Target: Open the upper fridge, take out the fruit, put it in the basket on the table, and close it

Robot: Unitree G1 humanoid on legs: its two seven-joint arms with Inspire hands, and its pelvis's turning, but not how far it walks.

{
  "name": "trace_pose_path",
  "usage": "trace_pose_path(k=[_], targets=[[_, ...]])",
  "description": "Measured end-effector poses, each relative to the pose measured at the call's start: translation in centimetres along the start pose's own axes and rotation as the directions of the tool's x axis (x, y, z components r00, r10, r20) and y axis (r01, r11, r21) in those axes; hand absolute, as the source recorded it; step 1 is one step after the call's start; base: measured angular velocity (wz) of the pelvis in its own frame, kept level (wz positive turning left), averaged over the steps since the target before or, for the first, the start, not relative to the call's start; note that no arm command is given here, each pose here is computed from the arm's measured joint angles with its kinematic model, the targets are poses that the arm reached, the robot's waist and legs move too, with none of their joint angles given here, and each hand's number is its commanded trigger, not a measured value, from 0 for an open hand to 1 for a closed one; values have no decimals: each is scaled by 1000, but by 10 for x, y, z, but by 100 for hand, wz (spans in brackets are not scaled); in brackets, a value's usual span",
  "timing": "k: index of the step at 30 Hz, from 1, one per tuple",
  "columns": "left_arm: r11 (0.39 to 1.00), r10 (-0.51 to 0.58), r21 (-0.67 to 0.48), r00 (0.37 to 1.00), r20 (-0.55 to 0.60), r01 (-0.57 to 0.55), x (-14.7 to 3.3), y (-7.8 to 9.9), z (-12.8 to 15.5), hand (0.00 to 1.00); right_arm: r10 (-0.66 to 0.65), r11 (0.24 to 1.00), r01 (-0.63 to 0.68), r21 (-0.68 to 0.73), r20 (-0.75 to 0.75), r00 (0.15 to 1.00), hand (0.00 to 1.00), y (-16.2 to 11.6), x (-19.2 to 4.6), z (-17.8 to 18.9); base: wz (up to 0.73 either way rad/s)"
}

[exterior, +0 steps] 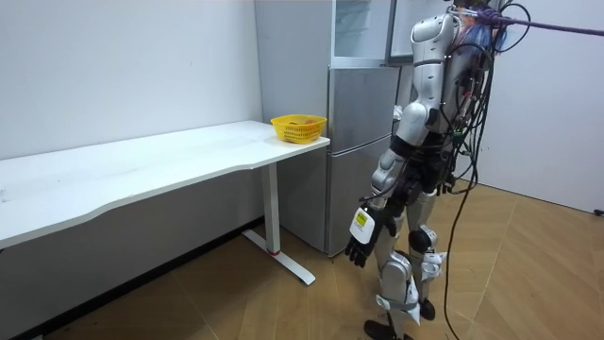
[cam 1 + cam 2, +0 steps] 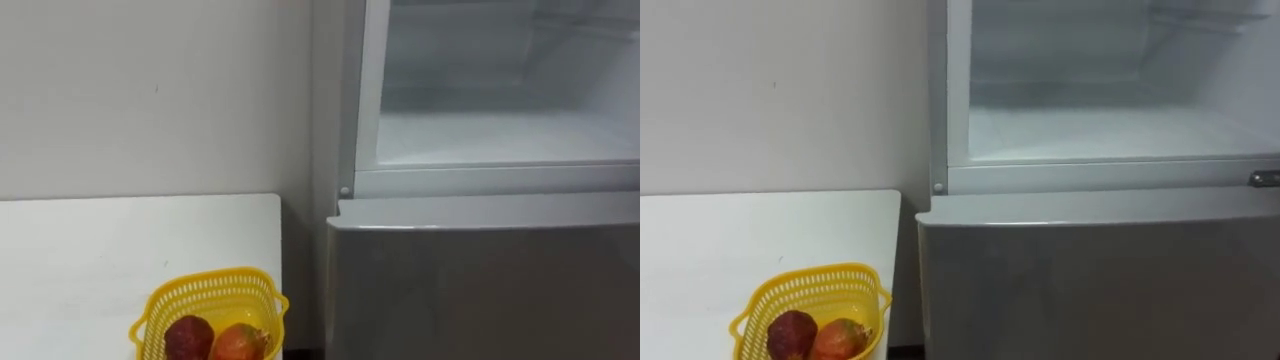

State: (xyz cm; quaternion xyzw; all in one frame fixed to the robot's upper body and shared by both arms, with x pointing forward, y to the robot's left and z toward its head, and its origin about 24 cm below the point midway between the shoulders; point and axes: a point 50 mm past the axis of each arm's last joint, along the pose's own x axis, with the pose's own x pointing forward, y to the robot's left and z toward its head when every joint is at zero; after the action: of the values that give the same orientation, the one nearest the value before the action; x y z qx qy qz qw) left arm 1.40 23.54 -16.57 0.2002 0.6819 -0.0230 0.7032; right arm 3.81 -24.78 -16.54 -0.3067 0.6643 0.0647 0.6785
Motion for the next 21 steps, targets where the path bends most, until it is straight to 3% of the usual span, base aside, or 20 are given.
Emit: trace_pose_path(k=[10, 16, 18, 19, 20, 21], targets=[[1000, -7, -8, 1000, -7, 7, 0, -3, 0, 0, 6, 1000, -6, 20, -11, 1000, 0, 3, 0, -4, 0], [999, -1, -37, 1000, 9, 2, 0, 0, 0, 0, 24, 959, -8, 282, -54, 998, 0, 8, 0, -15, 0], [998, 10, -63, 1000, 7, -10, 0, 3, 0, 0, 40, 829, 2, 560, -63, 997, 0, 8, 0, -18, 0], [997, 14, -75, 1000, 4, -14, 0, 4, -1, 0, 46, 777, 4, 629, -63, 997, 0, 8, 0, -20, 0], [994, 21, -107, 1000, -1, -21, 0, 6, -4, 0, 55, 652, 10, 758, -61, 997, 0, 7, 0, -21, 0], [989, 29, -142, 1000, -7, -30, 0, 8, -9, 0, 70, 472, 18, 881, -57, 996, 0, 6, 0, -23, 0]])
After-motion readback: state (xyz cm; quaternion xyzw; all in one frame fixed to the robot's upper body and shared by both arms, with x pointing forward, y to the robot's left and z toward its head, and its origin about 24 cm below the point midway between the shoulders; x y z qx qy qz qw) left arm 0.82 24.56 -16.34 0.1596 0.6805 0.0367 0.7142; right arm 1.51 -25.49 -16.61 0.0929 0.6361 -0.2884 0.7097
